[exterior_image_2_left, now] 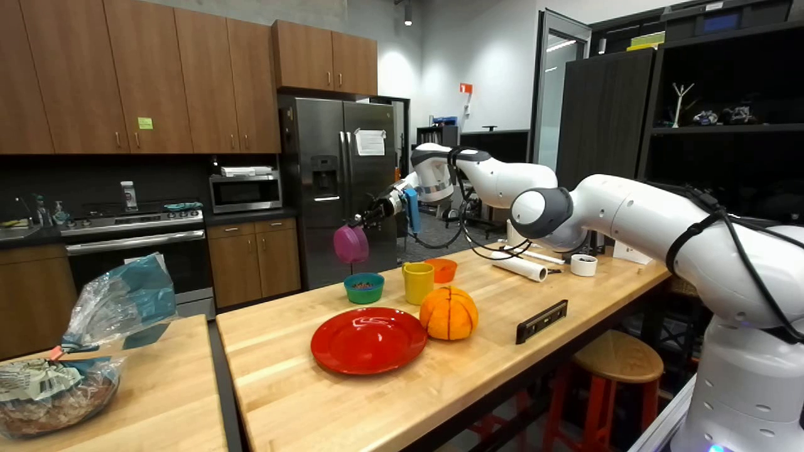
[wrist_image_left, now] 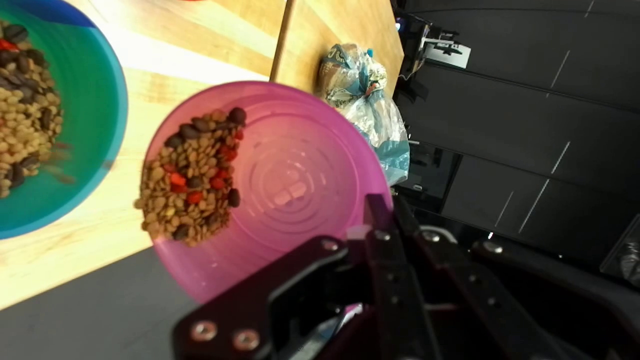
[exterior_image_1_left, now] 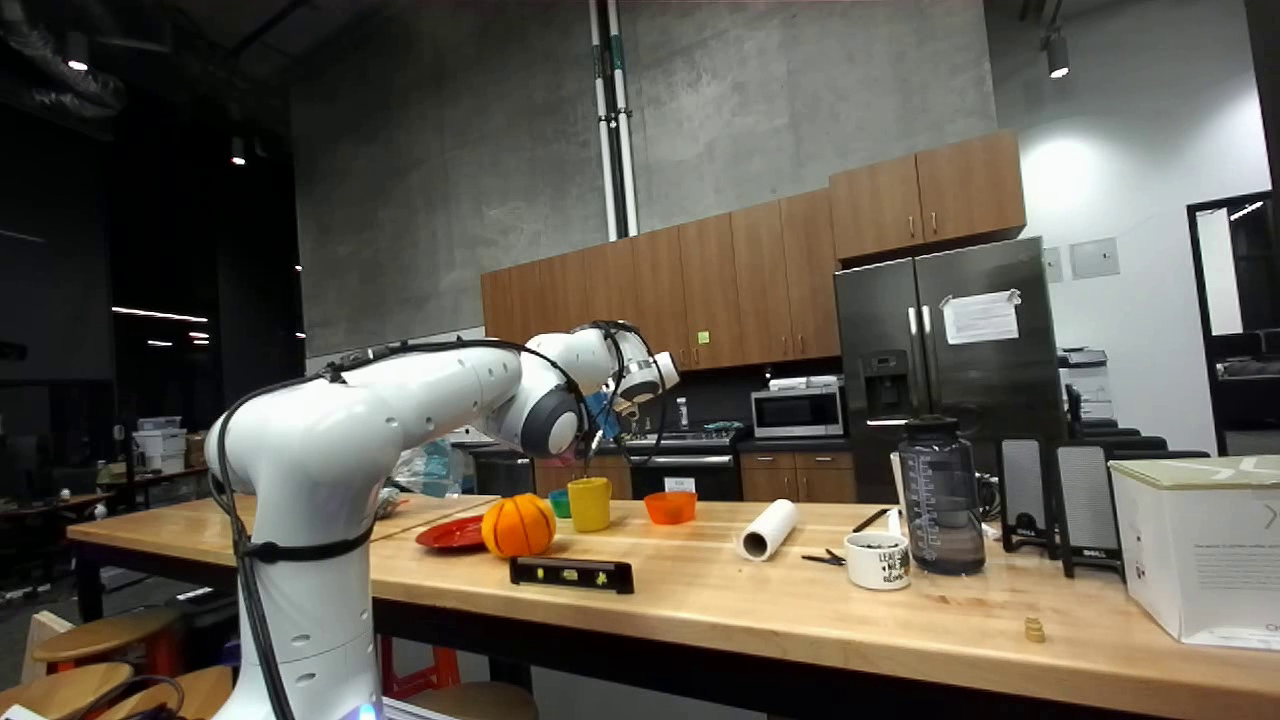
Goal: Pour the contents from the purple bowl into the green bowl.
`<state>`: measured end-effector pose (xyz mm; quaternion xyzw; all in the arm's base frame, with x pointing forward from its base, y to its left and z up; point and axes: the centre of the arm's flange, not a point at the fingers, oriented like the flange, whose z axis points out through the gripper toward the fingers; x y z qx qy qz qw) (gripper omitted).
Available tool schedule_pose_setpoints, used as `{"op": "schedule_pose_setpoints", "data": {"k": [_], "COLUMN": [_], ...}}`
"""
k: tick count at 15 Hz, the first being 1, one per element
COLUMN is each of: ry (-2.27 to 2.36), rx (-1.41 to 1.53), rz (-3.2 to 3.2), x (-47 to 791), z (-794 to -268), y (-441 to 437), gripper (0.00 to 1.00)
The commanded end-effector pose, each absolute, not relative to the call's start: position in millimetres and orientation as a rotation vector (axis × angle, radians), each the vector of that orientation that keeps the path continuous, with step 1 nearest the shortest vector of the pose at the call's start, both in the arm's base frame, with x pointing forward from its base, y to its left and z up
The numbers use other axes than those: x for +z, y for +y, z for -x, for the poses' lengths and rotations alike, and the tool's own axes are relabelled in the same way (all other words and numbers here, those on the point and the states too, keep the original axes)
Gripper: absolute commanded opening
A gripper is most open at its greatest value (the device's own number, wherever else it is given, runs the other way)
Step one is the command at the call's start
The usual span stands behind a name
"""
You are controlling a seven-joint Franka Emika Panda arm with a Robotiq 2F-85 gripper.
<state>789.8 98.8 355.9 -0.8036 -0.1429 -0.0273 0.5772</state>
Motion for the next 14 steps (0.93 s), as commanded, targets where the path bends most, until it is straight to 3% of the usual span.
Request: {"op": "schedule_pose_setpoints", "data": {"k": [1, 14], "ry": [-0.342, -0.347], "rx": [-0.072, -0.068], "rz": [1.846, 1.806], "x": [355.4, 358.0], "z": [-734.9, -734.4], "y": [92.8, 93.5], "gripper": [0.01, 0.01]}}
